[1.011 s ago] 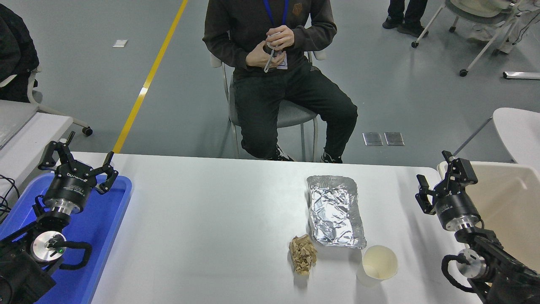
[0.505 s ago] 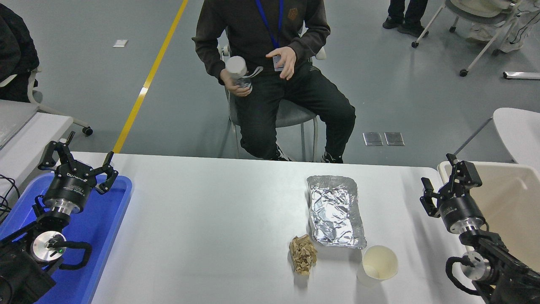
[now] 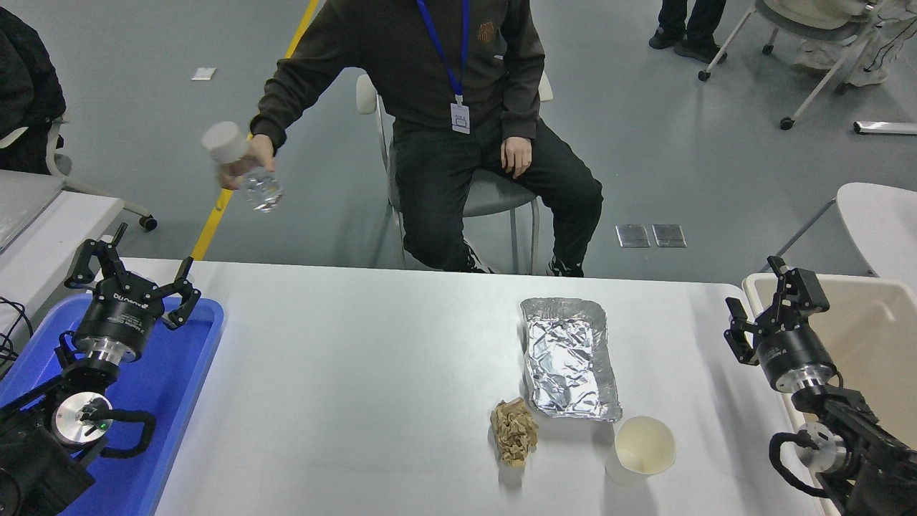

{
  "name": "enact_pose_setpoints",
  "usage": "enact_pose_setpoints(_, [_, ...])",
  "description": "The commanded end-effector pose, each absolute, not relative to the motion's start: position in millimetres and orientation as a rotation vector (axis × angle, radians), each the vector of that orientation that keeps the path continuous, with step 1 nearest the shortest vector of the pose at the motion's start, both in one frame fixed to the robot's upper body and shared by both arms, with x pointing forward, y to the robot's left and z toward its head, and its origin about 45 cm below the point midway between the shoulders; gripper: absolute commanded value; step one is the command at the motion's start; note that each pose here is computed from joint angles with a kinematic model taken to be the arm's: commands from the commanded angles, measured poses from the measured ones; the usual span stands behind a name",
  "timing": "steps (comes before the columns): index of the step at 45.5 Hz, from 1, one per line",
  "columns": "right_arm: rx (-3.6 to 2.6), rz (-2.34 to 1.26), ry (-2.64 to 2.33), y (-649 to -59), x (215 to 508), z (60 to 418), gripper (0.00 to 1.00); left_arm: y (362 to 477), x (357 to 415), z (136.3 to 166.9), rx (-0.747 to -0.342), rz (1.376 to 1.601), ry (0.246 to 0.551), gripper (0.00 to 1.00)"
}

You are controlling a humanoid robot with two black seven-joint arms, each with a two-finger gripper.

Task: Clean the table surface

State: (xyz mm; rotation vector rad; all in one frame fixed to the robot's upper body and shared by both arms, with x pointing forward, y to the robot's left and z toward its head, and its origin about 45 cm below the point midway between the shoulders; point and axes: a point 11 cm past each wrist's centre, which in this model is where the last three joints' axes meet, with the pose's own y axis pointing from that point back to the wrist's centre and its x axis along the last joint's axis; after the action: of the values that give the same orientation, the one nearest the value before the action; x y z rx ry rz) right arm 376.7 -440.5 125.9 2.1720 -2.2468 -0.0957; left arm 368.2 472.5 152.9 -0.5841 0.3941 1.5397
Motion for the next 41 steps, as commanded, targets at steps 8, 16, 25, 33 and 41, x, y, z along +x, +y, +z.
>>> enact_pose_setpoints(8, [2.098, 0.291, -1.702, -475, 403, 189, 1.0, 472.3, 368.2, 152.9, -0.584, 1.539, 0.394, 1.0])
enact_pose_setpoints(16, [2.031, 0.393, -1.403, -485, 400, 202, 1.0, 472.5, 367.7, 152.4, -0.583, 1.54, 0.395, 1.0])
enact_pose_setpoints(25, [2.008, 0.616, -1.014, -473, 408, 231, 1.0, 472.3, 368.2, 152.9, -0.584, 1.539, 0.394, 1.0])
enact_pose_setpoints(33, [2.063, 0.768, -0.741, -449, 406, 254, 1.0, 472.3, 368.2, 152.9, -0.584, 1.539, 0.394, 1.0])
enact_pose_setpoints(41, [2.153, 0.838, -0.483, -411, 381, 267, 1.0, 472.3, 368.2, 152.9, -0.584, 1.539, 0.394, 1.0])
